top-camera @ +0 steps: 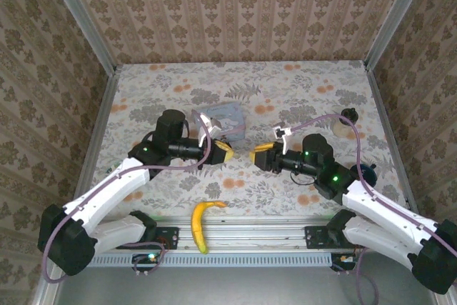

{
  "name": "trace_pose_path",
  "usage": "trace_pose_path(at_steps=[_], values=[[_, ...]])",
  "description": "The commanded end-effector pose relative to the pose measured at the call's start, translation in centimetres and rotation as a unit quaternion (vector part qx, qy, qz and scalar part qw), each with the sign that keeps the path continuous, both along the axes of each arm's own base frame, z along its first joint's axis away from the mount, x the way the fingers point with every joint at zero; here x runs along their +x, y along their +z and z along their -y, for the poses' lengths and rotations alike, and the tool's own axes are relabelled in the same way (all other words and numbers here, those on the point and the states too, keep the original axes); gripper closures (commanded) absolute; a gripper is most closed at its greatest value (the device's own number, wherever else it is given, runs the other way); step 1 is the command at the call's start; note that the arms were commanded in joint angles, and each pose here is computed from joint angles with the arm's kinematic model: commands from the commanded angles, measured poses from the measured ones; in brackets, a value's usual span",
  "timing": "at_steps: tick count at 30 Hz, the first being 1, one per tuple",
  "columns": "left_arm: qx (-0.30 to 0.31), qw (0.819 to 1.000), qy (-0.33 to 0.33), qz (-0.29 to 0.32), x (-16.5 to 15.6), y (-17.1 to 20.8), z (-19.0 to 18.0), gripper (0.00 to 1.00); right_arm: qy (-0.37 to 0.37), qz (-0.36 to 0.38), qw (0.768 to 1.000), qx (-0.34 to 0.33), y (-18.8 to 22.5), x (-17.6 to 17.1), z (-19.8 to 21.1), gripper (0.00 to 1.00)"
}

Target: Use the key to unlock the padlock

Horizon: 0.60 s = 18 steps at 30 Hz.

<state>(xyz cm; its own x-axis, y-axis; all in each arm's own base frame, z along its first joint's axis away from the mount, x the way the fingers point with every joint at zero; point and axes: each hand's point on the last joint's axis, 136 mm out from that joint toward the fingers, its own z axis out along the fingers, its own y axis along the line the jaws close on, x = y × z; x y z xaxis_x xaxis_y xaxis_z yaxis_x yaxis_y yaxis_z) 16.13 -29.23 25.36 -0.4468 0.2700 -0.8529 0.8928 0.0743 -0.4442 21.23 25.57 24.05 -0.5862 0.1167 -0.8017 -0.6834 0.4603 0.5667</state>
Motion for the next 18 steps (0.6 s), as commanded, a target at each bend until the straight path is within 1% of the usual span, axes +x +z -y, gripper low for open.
trace_pose_path(at_steps=[1,10,18], values=[[-0.034,0.999,-0.036,0.022,-1.1,1.9,0.1,1.0,0.071,0.038,0.996,0.032,2.6,-1.9,-1.1,0.59],[-0.049,0.998,-0.045,0.018,-1.7,2.2,0.2,1.0,0.121,0.023,0.992,0.038,3.5,-2.0,-2.8,0.6],[-0.047,0.998,-0.038,0.011,-1.3,2.0,0.3,1.0,0.132,0.014,0.99,0.038,3.3,-1.8,-3.4,0.65]])
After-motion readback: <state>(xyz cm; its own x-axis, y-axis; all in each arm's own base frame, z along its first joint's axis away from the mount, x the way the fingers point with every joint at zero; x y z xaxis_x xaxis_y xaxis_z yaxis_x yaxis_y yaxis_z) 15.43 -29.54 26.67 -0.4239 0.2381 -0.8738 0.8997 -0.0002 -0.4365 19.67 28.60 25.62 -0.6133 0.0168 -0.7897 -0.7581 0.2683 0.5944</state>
